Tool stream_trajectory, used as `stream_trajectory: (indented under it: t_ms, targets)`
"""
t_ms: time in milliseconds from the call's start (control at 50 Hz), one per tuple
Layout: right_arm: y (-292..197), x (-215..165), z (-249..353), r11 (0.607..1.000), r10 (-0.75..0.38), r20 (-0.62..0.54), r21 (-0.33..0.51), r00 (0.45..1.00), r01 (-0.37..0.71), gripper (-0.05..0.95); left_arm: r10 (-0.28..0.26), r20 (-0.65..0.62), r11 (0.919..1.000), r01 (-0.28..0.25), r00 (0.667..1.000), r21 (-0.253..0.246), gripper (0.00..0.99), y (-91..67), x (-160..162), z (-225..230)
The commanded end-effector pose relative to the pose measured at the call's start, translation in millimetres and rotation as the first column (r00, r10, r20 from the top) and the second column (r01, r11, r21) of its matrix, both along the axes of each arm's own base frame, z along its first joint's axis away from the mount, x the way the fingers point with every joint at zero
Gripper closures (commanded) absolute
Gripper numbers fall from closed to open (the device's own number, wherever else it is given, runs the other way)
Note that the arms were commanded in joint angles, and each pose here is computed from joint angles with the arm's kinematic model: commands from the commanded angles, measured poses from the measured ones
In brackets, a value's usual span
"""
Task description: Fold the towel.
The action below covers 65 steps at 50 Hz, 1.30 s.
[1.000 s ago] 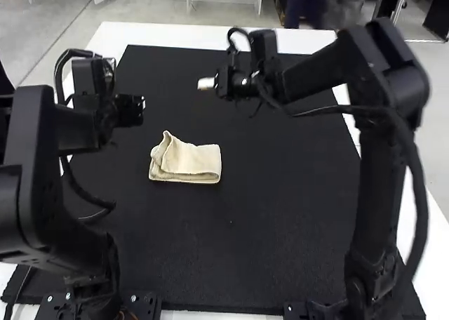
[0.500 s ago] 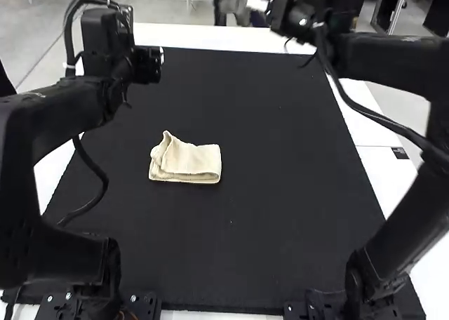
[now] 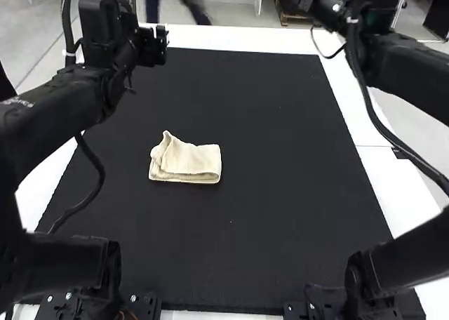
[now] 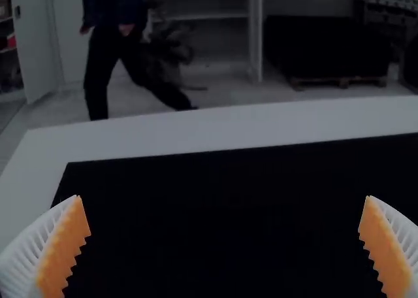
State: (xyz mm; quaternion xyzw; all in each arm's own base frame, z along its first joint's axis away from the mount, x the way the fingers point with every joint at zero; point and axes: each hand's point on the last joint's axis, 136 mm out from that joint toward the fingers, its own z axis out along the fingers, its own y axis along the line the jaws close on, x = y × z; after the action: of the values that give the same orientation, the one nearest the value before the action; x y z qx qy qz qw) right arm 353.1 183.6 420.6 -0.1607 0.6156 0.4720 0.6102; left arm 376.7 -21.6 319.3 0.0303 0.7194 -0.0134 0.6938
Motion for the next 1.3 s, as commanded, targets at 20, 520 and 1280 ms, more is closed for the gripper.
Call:
stream_trajectory:
  t_ms: [20,520,1280]
  targets:
    - [-10.8,-22.4,19.0,1.0,-0.003,0.049,0.027,0.999,0.002,0.57,0.039,0.095,0.9992,-0.038,0.995,-0.009,0.03,4.3,-12.1,36.0]
    - [-39.5,-79.2,43.3,0.996,-0.053,0.171,0.082,0.984,0.039,0.43,0.119,0.208,0.9929,-0.116,0.971,-0.027,0.03,21.2,-45.0,69.9]
    - [-62.5,-208.0,53.9,0.989,-0.138,0.48,0.118,0.866,0.092,0.25,0.202,0.509,0.9722,-0.234,0.836,-0.002,0.03,42.7,-160.9,88.3]
